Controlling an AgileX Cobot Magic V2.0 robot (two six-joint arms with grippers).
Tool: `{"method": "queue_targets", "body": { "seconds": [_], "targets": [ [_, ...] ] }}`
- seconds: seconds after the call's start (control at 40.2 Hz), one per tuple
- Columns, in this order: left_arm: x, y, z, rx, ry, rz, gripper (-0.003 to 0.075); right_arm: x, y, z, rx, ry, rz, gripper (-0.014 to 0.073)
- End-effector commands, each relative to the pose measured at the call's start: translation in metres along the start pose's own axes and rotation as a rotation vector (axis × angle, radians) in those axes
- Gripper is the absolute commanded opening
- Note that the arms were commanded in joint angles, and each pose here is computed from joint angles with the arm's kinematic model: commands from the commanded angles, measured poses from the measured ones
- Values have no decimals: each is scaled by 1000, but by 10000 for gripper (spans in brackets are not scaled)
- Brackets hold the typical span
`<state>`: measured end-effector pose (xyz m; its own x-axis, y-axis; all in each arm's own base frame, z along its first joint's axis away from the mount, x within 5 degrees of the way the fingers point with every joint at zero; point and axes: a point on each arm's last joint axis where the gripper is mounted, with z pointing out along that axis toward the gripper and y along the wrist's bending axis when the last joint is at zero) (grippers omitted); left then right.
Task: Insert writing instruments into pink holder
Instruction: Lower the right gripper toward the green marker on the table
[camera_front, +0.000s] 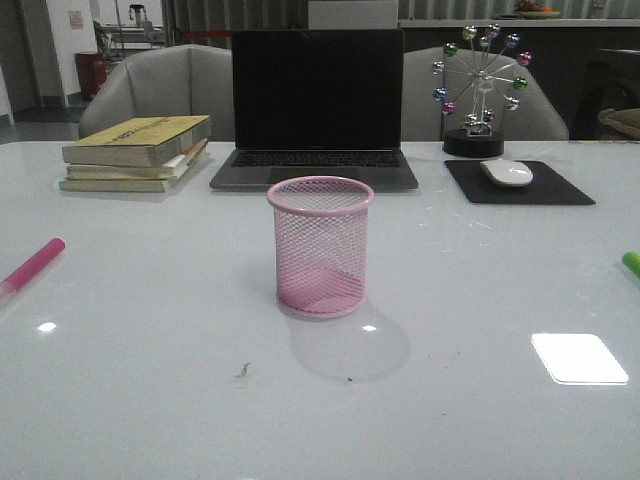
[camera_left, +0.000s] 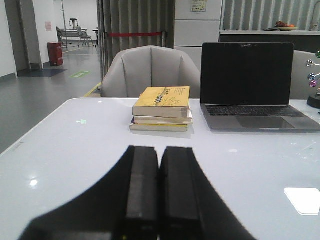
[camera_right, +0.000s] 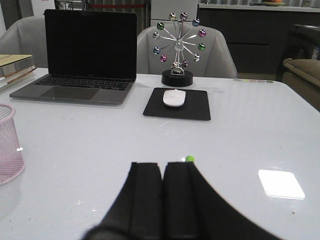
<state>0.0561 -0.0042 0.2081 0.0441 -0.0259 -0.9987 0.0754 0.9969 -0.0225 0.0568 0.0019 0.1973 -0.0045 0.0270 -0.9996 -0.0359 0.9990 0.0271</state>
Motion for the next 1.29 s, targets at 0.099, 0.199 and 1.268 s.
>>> {"method": "queue_targets", "body": {
  "seconds": [0.099,0.199,1.268],
  "targets": [
    [-8,0,-2,1,-108,-15,91,-11,1,-2,-7,-113,-9,29],
    [-8,0,-2,1,-108,-15,91,-11,1,-2,-7,-113,-9,29],
    [-168,-4,-22,14,-207,-8,91,-158,3,-24,4,-204,-5,29]
  ]
}}
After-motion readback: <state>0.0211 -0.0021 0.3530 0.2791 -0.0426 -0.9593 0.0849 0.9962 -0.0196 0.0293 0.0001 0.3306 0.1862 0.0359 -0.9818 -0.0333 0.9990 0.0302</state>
